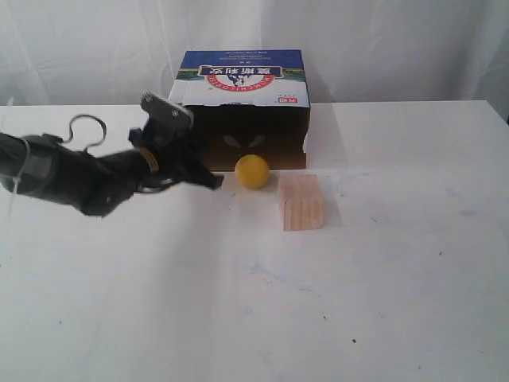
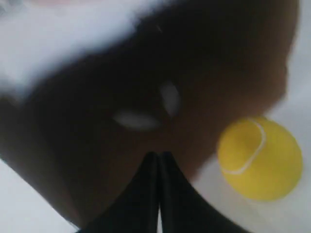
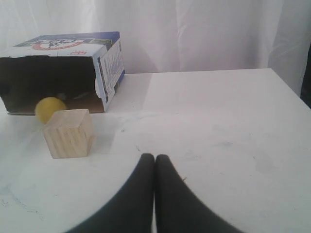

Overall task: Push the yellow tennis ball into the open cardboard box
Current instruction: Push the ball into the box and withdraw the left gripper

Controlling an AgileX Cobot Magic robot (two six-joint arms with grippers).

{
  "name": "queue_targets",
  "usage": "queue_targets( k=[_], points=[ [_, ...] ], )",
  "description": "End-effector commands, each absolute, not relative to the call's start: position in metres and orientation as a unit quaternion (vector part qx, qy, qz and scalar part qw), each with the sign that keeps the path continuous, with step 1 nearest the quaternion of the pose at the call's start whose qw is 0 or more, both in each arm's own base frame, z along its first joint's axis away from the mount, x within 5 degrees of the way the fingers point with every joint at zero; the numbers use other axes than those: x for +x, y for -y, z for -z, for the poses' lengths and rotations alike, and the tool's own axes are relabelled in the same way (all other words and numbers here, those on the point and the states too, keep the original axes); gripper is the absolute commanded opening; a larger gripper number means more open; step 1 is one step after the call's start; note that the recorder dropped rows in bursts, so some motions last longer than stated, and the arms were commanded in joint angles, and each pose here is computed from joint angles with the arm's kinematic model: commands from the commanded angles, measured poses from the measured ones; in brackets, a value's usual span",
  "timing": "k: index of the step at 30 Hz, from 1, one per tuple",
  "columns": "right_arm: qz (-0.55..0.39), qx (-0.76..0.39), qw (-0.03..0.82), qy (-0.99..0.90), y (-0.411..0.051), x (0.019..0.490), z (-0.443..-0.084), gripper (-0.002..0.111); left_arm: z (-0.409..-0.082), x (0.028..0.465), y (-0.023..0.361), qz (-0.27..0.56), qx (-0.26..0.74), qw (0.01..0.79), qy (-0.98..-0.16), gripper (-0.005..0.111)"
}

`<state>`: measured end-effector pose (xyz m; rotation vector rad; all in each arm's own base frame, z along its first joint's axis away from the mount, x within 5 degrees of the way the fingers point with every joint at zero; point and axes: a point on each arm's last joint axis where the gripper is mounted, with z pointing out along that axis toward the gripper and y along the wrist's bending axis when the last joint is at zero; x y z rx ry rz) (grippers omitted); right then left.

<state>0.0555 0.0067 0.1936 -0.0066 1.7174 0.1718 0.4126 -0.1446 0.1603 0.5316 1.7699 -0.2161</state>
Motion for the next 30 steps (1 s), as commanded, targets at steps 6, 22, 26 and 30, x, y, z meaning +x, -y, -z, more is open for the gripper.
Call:
queue_targets(
  k=[6,22,26,30],
  points=[
    [-0.075,-0.003,0.654,-0.753,-0.007,0.055,-0.193,0.000,-0.176,0.391,0.145,0.114,0.282,0.554,-0.775,0.000],
    [-0.075,-0.003,0.654,-0.753,-0.007,0.055,-0.193,0.000,-0.137,0.277,0.077,0.009,0.139,0.512,-0.847,0.000],
    [-0.075,-0.003,0.654,-0.753,-0.007,0.055,-0.193,0.000,-0.169,0.259,0.051,-0.102,0.121,0.481,-0.862,0.000],
    [-0.075,-0.003,0.654,-0.753,-0.007,0.055,-0.193,0.000,-0.202,0.240,0.029,-0.180,0.073,0.471,-0.861,0.000]
  ],
)
